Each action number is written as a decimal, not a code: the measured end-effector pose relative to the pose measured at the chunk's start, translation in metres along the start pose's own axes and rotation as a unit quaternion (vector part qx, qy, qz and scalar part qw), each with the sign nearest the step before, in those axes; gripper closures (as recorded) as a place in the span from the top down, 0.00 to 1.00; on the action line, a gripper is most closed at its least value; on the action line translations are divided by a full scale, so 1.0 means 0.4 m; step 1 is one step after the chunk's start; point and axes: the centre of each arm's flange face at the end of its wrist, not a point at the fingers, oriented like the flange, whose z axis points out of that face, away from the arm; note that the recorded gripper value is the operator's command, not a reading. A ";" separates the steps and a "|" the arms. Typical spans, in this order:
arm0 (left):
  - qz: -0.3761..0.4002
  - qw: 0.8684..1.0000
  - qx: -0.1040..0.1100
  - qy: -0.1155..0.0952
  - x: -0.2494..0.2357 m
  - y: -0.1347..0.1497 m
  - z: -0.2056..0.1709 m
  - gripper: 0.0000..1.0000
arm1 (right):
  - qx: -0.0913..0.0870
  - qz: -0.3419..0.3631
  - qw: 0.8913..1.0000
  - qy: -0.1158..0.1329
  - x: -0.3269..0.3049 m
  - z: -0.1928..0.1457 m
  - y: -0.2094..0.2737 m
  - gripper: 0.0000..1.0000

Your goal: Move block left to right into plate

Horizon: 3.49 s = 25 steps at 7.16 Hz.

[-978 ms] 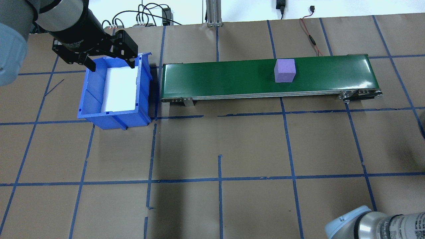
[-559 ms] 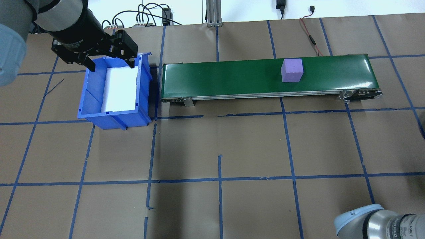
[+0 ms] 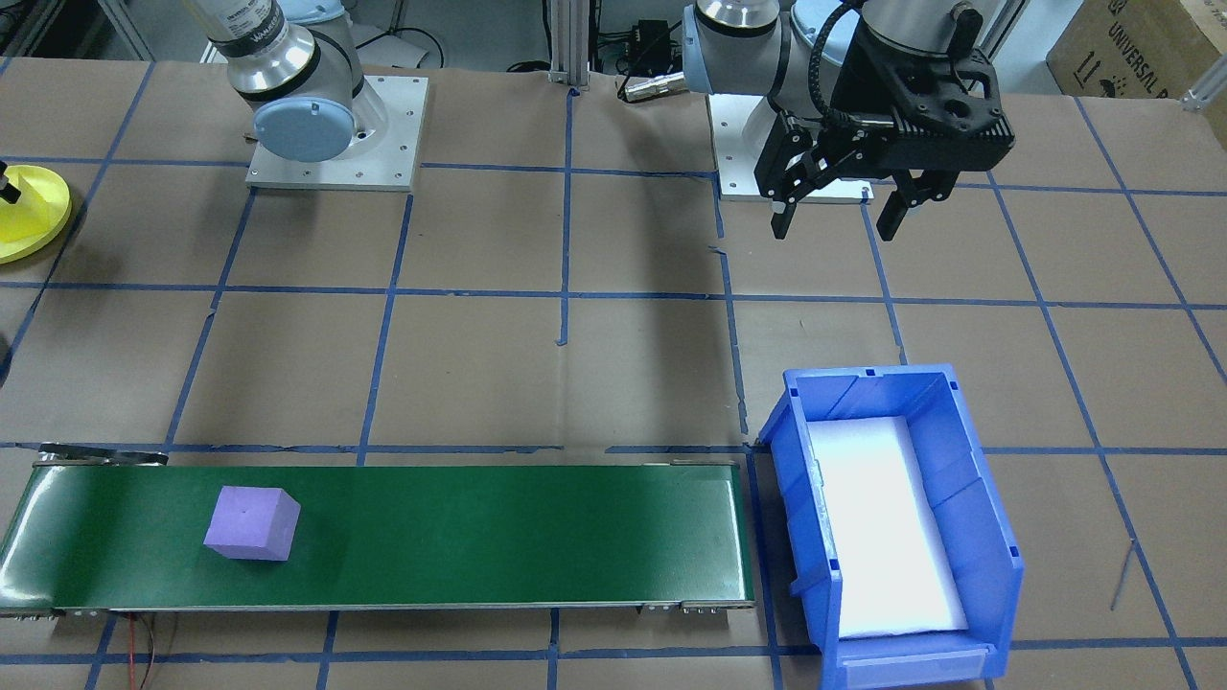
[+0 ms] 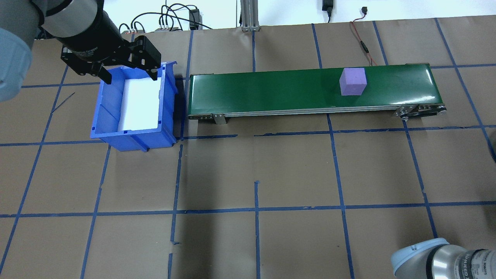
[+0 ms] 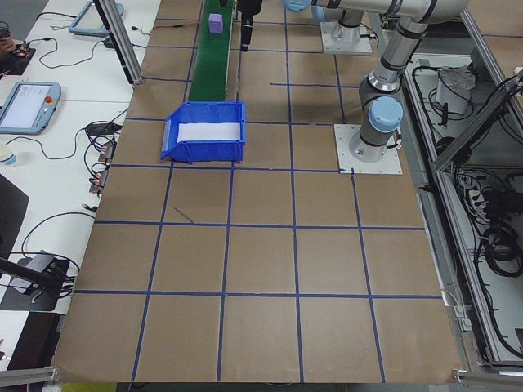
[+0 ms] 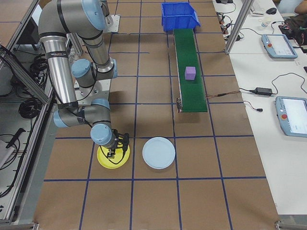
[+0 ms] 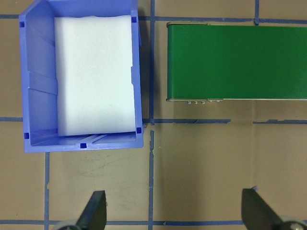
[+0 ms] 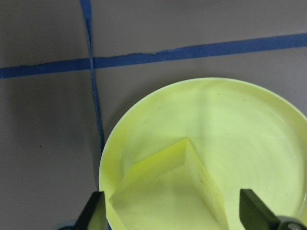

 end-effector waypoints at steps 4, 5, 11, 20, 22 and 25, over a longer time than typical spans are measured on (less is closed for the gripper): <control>-0.001 1.000 -0.001 0.000 0.000 0.000 0.002 1.00 | 0.031 -0.107 0.991 0.079 -0.351 -0.196 -0.502 1.00; -0.001 1.000 -0.001 0.001 0.000 0.000 0.002 1.00 | 0.057 -0.112 0.989 0.073 -0.460 -0.224 -0.622 1.00; -0.001 1.000 -0.001 0.001 0.000 0.000 0.002 1.00 | 0.111 0.023 0.991 -0.069 -0.785 -0.131 -0.977 1.00; -0.001 1.000 -0.001 0.001 0.000 0.000 0.002 1.00 | 0.050 0.051 0.992 -0.104 -0.824 0.059 -1.032 0.93; 0.000 1.000 0.000 0.000 0.001 0.001 0.002 1.00 | 0.042 0.027 0.996 -0.069 -0.806 0.067 -1.031 0.42; 0.000 1.000 -0.001 0.000 0.001 0.001 0.002 1.00 | 0.051 -0.040 0.998 0.016 -0.787 -0.023 -1.013 0.33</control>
